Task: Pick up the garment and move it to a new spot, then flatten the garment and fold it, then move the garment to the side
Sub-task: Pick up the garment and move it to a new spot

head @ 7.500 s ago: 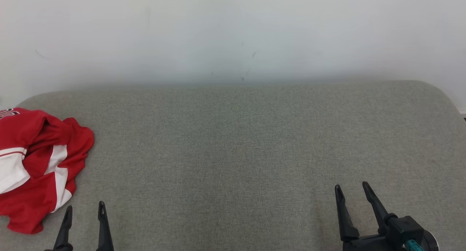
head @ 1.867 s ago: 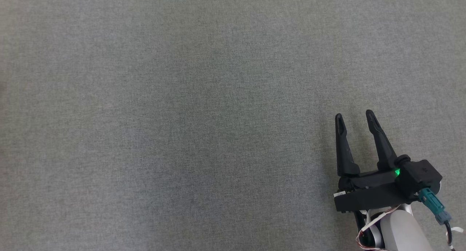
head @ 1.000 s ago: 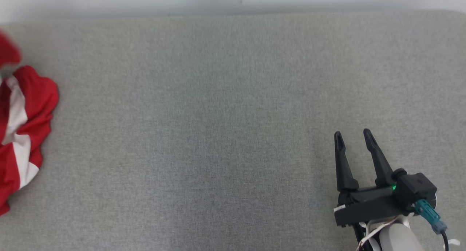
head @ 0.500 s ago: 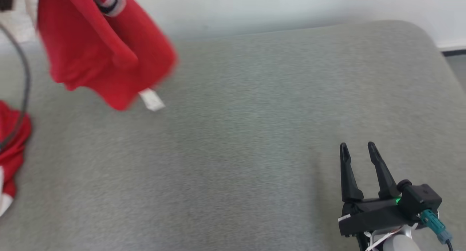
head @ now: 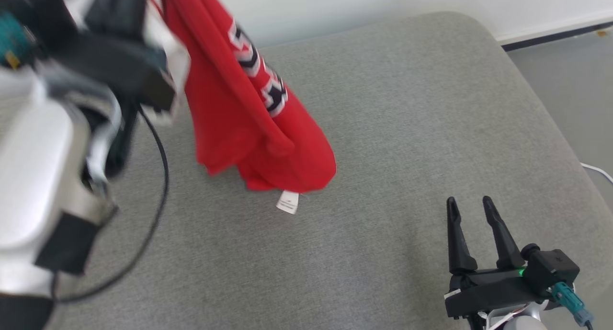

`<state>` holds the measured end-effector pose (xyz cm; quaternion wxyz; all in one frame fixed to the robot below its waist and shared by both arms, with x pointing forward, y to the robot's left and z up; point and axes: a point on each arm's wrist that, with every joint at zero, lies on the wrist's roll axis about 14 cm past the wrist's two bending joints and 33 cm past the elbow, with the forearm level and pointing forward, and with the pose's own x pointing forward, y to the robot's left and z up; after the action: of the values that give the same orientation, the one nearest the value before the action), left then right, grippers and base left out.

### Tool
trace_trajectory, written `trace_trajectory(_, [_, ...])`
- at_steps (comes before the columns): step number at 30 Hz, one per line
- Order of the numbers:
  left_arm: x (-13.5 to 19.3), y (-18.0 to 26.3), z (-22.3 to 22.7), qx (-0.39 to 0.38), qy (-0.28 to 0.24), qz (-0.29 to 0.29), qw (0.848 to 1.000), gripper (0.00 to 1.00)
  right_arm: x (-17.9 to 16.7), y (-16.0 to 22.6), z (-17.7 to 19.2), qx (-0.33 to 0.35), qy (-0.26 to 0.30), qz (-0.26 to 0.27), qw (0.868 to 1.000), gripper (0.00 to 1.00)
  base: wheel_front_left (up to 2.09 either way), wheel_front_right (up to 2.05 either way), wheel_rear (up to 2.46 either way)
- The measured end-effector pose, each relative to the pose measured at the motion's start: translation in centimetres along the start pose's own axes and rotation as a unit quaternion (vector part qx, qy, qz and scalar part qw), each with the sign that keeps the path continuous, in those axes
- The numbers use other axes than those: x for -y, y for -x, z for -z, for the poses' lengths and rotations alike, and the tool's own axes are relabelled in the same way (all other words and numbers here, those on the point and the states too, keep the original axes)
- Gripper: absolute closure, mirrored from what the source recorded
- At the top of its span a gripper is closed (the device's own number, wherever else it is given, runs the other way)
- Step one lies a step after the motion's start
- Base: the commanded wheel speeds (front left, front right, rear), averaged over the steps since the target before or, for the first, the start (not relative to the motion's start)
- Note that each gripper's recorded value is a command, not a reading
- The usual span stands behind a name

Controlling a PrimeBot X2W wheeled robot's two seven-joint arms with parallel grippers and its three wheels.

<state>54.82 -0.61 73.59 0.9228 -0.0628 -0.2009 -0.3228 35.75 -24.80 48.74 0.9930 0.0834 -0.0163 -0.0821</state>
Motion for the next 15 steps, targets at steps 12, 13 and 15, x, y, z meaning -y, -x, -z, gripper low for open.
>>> trace_trajectory(12, [4.9,10.3,20.1,-0.228,0.114,-0.021,0.967,1.0,0.6,1.1,0.0,-0.003,0.003,0.01,1.0,0.0,0.0,0.0,0.0])
trace_trajectory(13, [5.5,11.0,21.0,-0.241,0.118,-0.016,0.963,1.0,0.7,1.1,-0.1,-0.003,0.004,0.011,1.0,0.0,0.0,0.0,0.0])
trace_trajectory(15, [6.1,11.7,21.8,-0.251,0.117,-0.011,0.961,0.83,0.8,1.1,-0.1,-0.002,0.005,0.012,1.0,0.0,0.0,0.0,0.0])
